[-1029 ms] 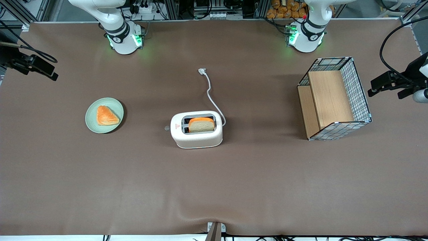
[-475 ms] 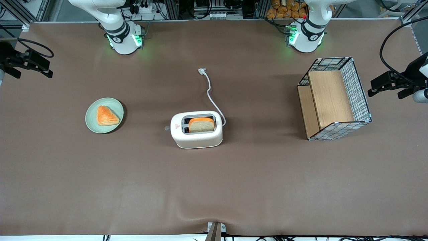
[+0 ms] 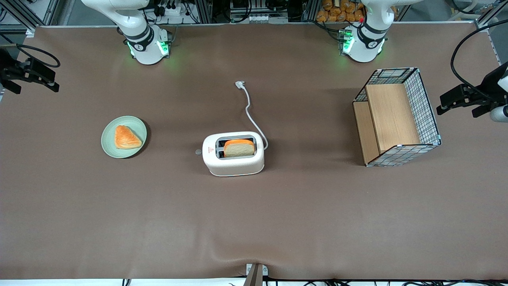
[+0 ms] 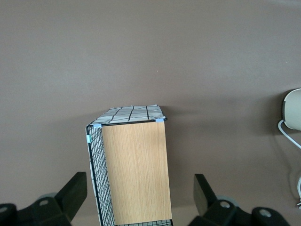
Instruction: Press toaster button with right arm
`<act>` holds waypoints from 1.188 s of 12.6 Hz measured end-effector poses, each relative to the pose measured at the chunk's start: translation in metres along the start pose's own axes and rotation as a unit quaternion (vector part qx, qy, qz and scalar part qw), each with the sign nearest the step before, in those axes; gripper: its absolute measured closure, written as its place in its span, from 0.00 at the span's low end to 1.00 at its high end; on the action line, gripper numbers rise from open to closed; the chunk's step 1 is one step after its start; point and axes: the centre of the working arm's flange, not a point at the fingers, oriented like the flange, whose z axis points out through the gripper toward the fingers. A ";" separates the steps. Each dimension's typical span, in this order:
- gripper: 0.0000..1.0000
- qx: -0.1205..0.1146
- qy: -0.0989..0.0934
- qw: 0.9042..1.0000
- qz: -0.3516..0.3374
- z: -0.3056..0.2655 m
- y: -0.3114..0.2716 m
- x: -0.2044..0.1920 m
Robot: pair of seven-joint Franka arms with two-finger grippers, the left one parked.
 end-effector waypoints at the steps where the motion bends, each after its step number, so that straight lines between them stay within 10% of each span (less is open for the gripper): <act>1: 0.00 0.000 -0.001 1.000 0.001 0.001 0.000 0.000; 15: 0.00 0.000 0.003 0.999 0.045 -0.001 0.002 0.001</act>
